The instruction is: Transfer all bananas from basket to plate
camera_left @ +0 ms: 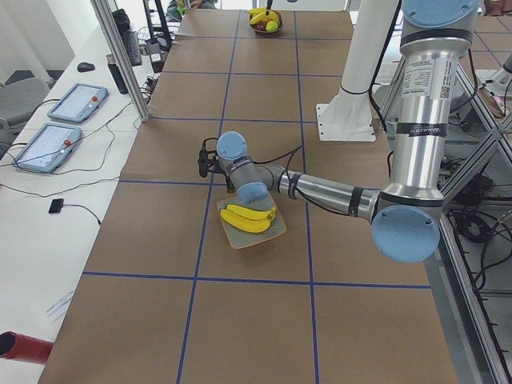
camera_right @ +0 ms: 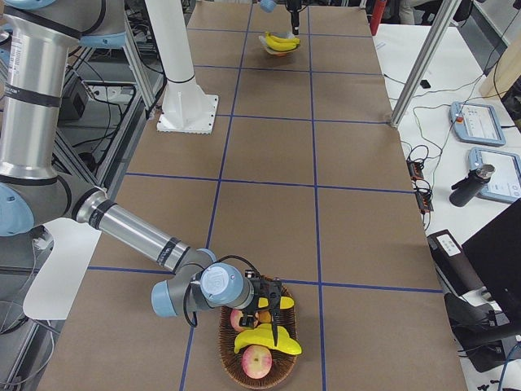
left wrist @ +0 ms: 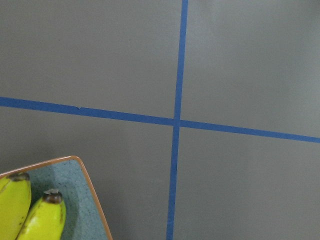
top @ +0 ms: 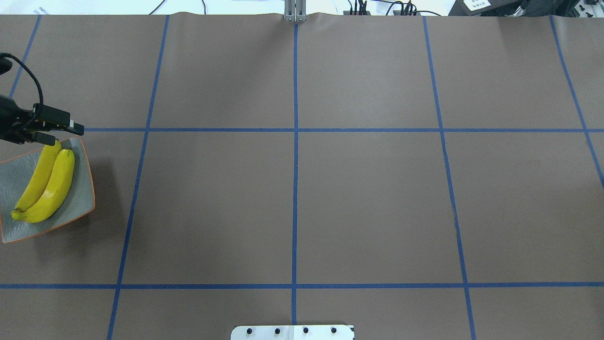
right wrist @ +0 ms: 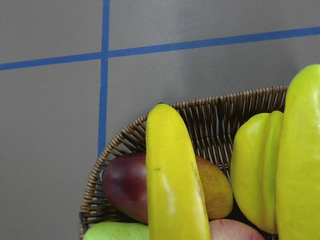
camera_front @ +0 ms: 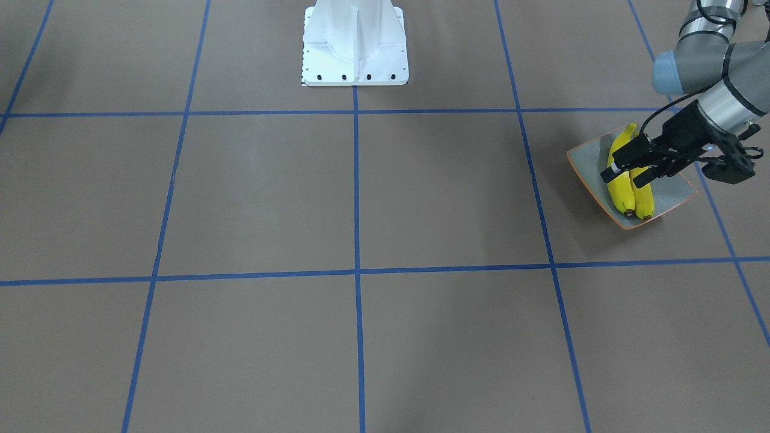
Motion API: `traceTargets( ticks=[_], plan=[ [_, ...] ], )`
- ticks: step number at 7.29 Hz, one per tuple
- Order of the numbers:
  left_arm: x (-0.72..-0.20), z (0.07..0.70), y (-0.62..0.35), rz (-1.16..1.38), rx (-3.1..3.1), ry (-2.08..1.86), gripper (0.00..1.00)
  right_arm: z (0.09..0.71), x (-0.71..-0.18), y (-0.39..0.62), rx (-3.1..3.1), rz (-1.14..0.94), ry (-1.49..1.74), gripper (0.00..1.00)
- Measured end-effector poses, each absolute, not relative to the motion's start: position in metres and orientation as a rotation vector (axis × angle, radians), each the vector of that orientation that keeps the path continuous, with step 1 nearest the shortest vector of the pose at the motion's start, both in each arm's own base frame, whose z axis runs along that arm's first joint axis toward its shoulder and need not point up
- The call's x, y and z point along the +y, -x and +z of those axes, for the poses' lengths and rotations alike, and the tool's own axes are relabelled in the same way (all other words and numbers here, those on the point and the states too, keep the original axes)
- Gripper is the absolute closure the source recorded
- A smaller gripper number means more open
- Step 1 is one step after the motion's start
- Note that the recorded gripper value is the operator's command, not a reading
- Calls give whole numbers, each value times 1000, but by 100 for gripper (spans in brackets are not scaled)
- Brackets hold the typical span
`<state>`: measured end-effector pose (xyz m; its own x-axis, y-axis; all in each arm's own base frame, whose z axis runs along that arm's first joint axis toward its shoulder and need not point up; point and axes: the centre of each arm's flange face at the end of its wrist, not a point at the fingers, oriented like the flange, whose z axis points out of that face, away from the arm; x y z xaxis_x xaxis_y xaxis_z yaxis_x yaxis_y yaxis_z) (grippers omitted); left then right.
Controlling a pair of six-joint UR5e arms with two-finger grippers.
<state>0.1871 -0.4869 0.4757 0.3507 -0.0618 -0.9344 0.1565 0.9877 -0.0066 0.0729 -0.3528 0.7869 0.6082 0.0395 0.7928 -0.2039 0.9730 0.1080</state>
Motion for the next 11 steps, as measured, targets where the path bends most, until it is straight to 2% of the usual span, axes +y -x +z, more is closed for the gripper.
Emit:
traceTargets(
  ticks=[1,2,3,4,8,11],
  plan=[
    [-487,476,-187,-142,1205,-89,2,788,-353,-72,-910,143,-191,25],
    [-486,478,-186,-143,1204,-88,2,789,-353,-72,-911,146,-188,37],
    [-484,479,-185,-144,1203,-87,2,789,-352,-72,-913,150,-184,77],
    [-484,479,-184,-145,1203,-87,2,789,-352,-72,-915,159,-180,100],
    [-483,480,-182,-147,1203,-87,2,762,-368,-74,-1018,167,-175,100],
    [-484,477,-185,-147,1207,-86,1,691,-389,-83,-1127,183,-193,100]
  ],
)
